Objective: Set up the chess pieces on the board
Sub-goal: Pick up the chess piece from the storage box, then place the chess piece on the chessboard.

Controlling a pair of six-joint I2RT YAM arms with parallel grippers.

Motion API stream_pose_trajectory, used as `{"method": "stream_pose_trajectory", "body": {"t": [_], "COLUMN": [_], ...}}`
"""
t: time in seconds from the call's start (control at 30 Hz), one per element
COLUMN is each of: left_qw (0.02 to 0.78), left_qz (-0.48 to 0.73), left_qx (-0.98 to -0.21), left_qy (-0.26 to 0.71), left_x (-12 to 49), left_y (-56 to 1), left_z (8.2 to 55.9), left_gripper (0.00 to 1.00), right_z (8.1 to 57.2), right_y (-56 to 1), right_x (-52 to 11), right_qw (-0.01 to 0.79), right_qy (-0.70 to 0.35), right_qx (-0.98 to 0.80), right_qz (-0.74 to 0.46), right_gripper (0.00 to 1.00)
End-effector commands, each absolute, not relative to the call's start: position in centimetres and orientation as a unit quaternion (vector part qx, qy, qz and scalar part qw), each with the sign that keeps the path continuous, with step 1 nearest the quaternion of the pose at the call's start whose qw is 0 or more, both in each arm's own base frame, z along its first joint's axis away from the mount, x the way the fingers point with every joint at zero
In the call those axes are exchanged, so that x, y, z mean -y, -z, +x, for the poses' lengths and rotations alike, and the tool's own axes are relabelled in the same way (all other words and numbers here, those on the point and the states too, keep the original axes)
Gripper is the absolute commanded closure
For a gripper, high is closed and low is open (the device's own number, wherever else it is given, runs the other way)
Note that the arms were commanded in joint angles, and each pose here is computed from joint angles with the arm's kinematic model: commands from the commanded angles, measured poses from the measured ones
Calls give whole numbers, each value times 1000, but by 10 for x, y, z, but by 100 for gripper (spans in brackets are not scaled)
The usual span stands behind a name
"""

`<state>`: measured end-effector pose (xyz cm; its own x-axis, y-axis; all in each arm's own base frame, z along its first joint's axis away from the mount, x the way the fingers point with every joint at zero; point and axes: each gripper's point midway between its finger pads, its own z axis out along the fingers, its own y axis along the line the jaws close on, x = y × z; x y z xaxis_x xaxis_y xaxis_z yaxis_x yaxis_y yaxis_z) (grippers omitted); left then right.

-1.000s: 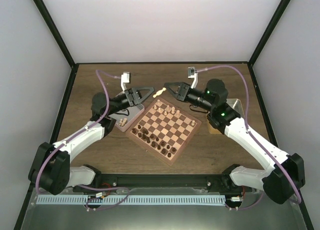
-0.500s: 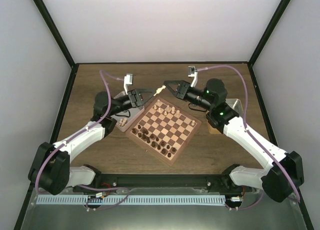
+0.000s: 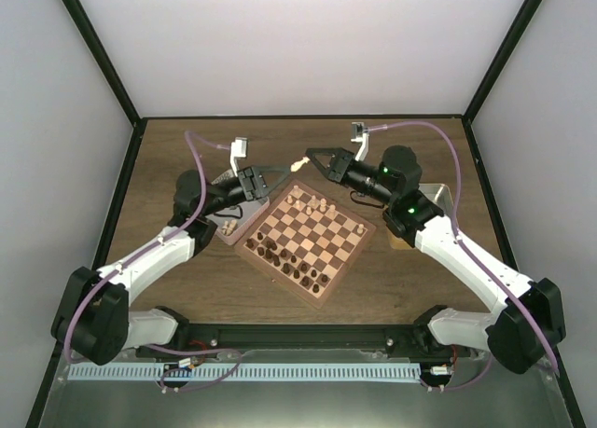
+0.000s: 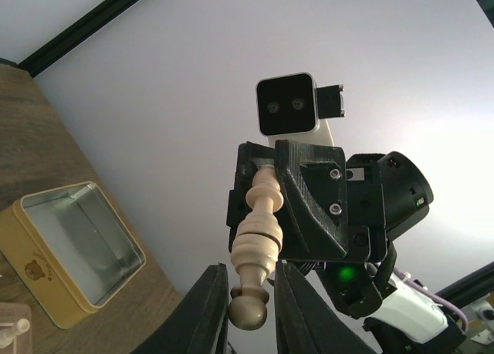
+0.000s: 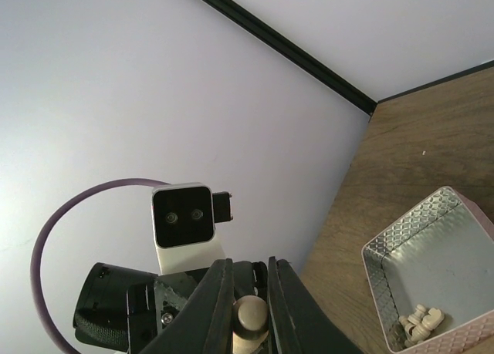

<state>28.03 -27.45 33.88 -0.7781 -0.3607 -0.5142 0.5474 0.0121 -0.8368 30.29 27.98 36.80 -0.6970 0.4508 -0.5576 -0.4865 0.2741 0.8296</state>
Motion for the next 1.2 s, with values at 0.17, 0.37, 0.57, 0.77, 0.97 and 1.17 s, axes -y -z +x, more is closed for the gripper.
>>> {"method": "stream_pose_trajectory", "body": {"t": [0.17, 0.37, 0.57, 0.77, 0.97, 1.17], "left_qw": [360, 383, 382, 371, 366, 361], "left_qz": [90, 75, 61, 92, 123, 139], "left_qx": [-621, -695, -835, -887, -899, -901], "left_qy": [690, 603, 391, 260, 207, 195], "left_x": [272, 267, 231, 204, 193, 187], "left_y": [-353, -323, -256, -229, -220, -209], "left_z": [278, 299, 320, 329, 329, 319], "left_gripper": [96, 96, 96, 96, 96, 96], "right_z": [309, 332, 350, 344, 341, 343], "right_y": [-372, -345, -279, -213, -176, -146], "right_x": [-275, -246, -198, -185, -190, -192], "right_qw": [416, 499, 557, 532, 518, 508], "right_qy": [-591, -460, -252, -167, -147, -129], "right_qx": [-691, -734, -791, -829, -841, -849], "right_qz": [-11, -3, -11, -33, -57, -66], "right_gripper": [99, 99, 99, 99, 99, 99]}}
